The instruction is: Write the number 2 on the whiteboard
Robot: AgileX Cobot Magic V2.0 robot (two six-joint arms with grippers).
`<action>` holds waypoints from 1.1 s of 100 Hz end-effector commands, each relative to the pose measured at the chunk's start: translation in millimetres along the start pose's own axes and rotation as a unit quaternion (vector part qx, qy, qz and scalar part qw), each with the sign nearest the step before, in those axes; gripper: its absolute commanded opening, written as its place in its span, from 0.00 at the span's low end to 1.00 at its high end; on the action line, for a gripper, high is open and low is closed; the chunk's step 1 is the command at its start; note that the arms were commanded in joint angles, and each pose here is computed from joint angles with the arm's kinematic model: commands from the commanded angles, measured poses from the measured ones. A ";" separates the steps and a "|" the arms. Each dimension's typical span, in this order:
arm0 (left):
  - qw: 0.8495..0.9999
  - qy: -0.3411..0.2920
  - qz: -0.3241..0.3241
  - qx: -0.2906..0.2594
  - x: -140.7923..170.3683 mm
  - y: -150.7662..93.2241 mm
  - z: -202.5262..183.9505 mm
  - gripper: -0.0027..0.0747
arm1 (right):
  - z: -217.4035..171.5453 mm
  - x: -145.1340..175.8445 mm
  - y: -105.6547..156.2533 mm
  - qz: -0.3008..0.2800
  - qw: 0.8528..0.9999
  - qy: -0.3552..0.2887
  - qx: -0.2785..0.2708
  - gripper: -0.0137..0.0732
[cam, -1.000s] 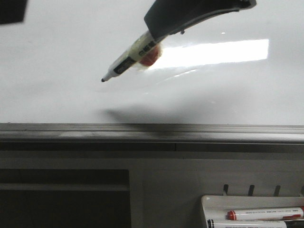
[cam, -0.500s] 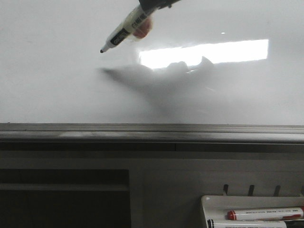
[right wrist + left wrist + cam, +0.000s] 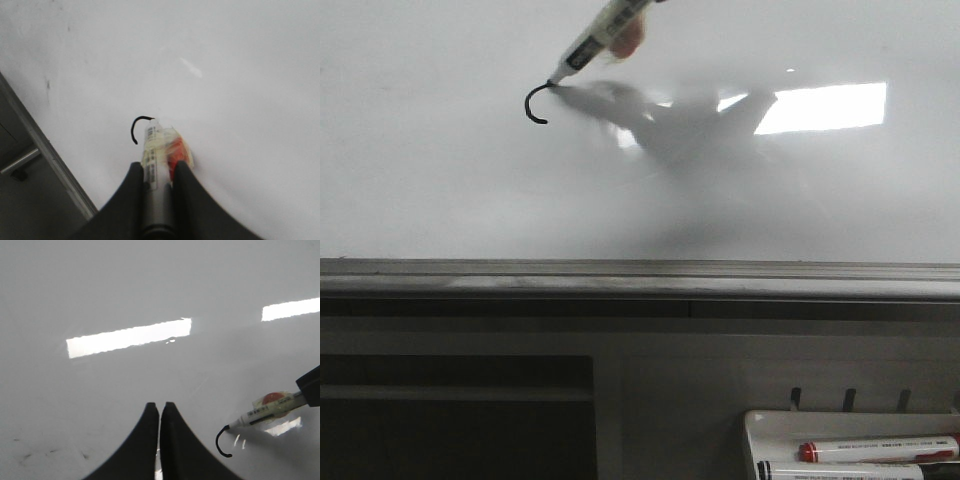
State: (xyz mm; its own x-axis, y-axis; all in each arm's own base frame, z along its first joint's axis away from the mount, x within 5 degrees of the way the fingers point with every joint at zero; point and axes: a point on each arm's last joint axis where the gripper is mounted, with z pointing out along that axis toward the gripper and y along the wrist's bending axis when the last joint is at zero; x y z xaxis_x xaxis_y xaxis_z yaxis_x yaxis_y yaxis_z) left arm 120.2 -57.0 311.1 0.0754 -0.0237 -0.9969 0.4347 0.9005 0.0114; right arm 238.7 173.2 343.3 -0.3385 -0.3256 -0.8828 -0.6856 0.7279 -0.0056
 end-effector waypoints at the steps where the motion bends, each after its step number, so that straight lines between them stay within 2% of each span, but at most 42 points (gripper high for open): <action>1: 0.999 -0.052 -0.011 0.001 -16.6 0.1 1.5 0.01 | -16.7 -4.7 -15.4 0.004 0.999 -0.029 0.036 0.09; 22: 0.999 -0.052 -0.011 0.001 -16.6 0.1 1.5 0.01 | -9.2 33.7 -3.0 0.037 0.999 0.027 0.009 0.10; 49: 0.999 -0.051 -0.012 0.001 -16.3 0.2 1.6 0.01 | 20.5 34.6 36.1 0.004 0.998 0.036 -0.045 0.10; 68: 0.999 -0.051 -0.012 0.001 -16.3 0.2 1.6 0.01 | 12.7 35.2 24.2 0.013 0.999 0.038 -0.031 0.10; 92: 0.999 -0.051 -0.012 0.001 -16.3 0.2 1.6 0.01 | -28.6 59.7 -6.7 0.055 0.997 0.058 0.016 0.10; 110: 0.999 -0.051 -0.009 0.004 -16.3 -0.5 1.6 0.01 | -45.3 59.3 -5.0 0.061 0.997 0.039 0.018 0.10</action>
State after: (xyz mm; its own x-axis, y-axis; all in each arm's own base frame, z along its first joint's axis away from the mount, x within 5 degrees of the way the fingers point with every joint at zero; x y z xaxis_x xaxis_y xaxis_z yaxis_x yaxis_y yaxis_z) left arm 120.2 -57.0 311.2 0.0753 -0.0278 -0.9968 0.4344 0.9007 0.0077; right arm 191.3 128.2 296.0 -0.5362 -0.3217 -0.7804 -0.6314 0.7665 0.1178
